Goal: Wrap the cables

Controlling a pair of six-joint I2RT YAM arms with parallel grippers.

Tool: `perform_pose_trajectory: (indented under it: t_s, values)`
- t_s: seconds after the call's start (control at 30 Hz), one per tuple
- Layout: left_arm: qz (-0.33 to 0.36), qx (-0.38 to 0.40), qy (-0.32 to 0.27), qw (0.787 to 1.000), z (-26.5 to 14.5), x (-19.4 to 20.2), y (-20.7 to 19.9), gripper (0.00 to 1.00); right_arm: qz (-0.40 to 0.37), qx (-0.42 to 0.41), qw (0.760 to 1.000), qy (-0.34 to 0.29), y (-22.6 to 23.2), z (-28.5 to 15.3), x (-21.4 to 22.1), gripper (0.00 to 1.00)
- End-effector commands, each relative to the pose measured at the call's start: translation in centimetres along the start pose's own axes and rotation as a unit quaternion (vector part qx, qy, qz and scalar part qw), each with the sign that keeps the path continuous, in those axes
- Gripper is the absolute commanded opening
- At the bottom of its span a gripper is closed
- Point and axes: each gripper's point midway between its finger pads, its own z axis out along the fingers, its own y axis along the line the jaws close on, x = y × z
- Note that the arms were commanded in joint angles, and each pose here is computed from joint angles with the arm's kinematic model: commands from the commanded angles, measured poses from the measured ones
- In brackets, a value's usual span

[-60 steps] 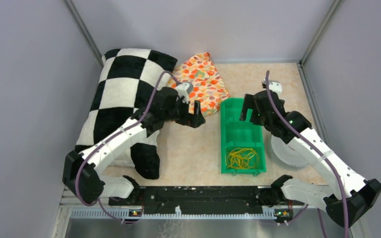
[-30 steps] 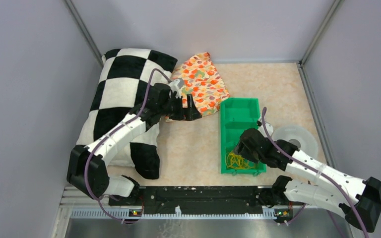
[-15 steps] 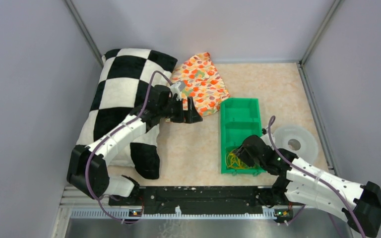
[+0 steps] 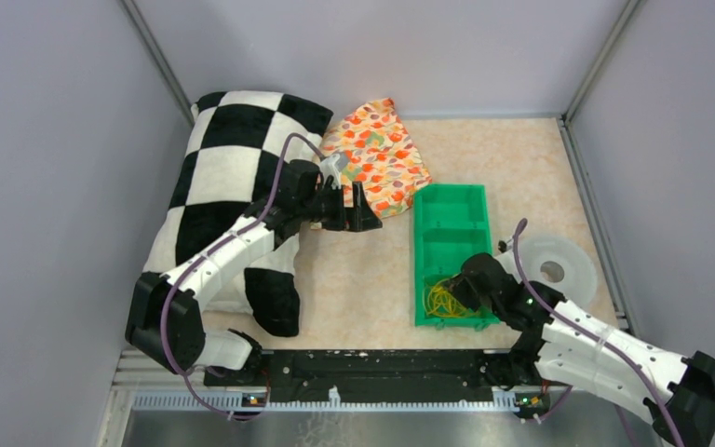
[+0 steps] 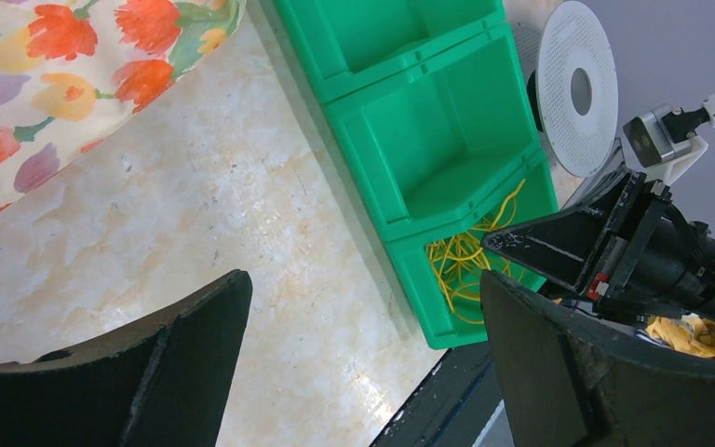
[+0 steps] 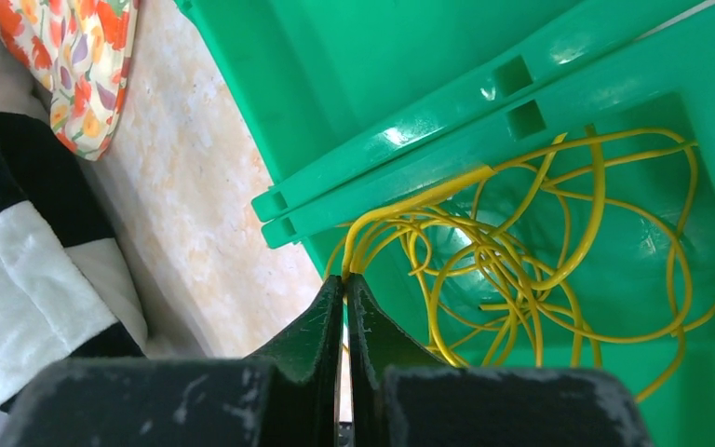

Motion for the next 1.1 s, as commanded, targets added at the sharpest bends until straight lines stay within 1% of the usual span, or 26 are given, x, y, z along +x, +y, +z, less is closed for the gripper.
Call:
perform_pose_trajectory:
  t_s: [0.0, 0.13, 0.27, 0.4, 0.47, 0.57, 0.67, 0.77, 0.83, 0.93, 1.0, 1.07]
  values:
    - [0.003, 0.015, -0.01, 1.0, 0.2, -0.5, -0.6, 0.98, 0.006, -0.007, 1.0, -0.021, 0.4, -1.0, -1.3, 0.0]
    - [0.009, 0.012, -0.012, 1.0, 0.0, -0.6, -0.5, 0.99, -0.04, -0.011, 0.997, -0.064, 1.6, -4.0, -4.1, 0.0]
    - [0.014, 0.007, -0.011, 1.0, 0.4, -0.7, -0.2, 0.98, -0.12, -0.055, 0.986, -0.101, 6.3, -8.2, -7.3, 0.0]
    - [0.016, 0.007, -0.011, 1.0, 0.6, -1.4, -0.4, 0.98, -0.19, -0.123, 0.97, -0.087, 12.3, -12.1, -8.1, 0.0]
    - [0.018, 0.009, -0.014, 1.0, 0.6, -1.7, -0.5, 0.98, -0.212, -0.147, 0.964, -0.073, 14.1, -13.4, -7.9, 0.0]
    - [0.024, 0.006, -0.018, 1.0, 0.5, -2.0, -0.6, 0.98, -0.23, -0.144, 0.96, -0.065, 14.4, -14.1, -8.0, 0.0]
    - [0.036, 0.007, -0.023, 0.999, 0.1, -2.3, -0.8, 0.98, -0.227, -0.133, 0.962, -0.079, 13.4, -14.4, -8.6, 0.0]
    - [0.073, 0.052, -0.021, 0.996, -0.4, -2.4, -3.0, 0.98, -0.212, -0.127, 0.962, -0.114, 12.7, -15.5, -10.2, 0.0]
    - [0.122, 0.09, -0.026, 0.988, -0.5, -1.9, -5.8, 0.98, -0.202, -0.127, 0.961, -0.138, 12.6, -16.3, -11.3, 0.0]
    - [0.188, 0.147, -0.017, 0.971, 0.1, 0.5, -10.7, 0.98, -0.191, -0.124, 0.96, -0.163, 12.8, -17.0, -12.5, 0.0]
    - [0.199, 0.179, -0.007, 0.964, 0.8, 2.4, -12.4, 0.98, -0.183, -0.13, 0.959, -0.175, 13.6, -17.5, -13.1, 0.0]
    - [0.194, 0.21, -0.01, 0.958, 1.2, 3.4, -13.7, 0.97, -0.174, -0.147, 0.956, -0.183, 14.6, -18.1, -13.5, 0.0]
